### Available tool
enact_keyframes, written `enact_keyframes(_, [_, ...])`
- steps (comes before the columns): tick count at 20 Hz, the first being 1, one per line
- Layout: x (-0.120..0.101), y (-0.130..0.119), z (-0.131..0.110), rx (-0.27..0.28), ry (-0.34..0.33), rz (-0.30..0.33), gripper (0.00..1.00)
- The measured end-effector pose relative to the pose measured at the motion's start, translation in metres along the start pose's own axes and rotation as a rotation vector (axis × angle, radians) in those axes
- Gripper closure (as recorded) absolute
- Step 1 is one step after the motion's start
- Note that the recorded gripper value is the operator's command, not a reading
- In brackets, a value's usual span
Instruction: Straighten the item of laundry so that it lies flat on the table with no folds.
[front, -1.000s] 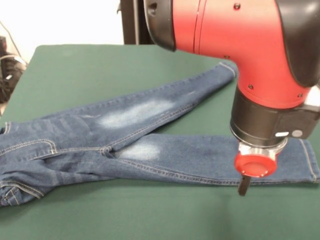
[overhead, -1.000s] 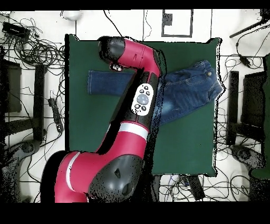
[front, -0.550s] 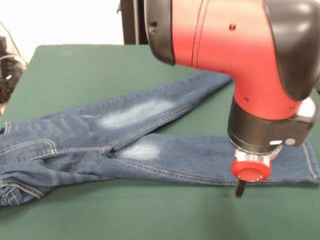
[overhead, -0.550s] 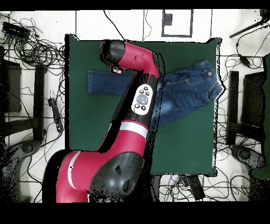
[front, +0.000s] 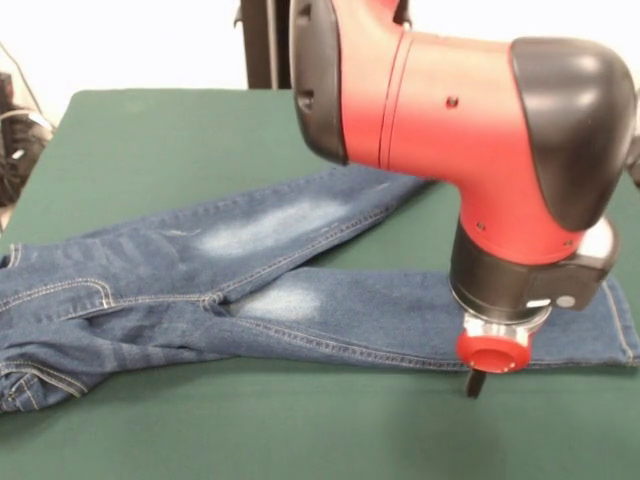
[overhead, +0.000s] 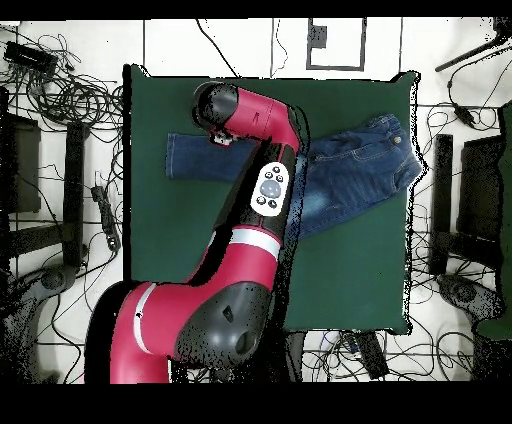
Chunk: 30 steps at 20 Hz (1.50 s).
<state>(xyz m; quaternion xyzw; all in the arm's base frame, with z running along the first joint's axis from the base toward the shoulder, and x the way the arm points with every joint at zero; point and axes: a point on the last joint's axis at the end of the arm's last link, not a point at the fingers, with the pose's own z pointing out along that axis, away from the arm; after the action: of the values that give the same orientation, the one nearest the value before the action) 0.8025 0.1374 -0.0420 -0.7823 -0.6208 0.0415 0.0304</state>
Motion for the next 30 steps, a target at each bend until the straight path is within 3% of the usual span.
enact_keyframes(3, [-0.002,-0.001,0.010,0.005,0.002,0.004,0.00])
enact_keyframes(23, [-0.006,0.005,0.010,0.008,0.043,0.041,0.00])
enact_keyframes(24, [-0.005,0.006,0.010,0.004,0.044,0.040,1.00])
enact_keyframes(30, [-0.005,0.009,0.010,-0.004,0.046,0.036,1.00])
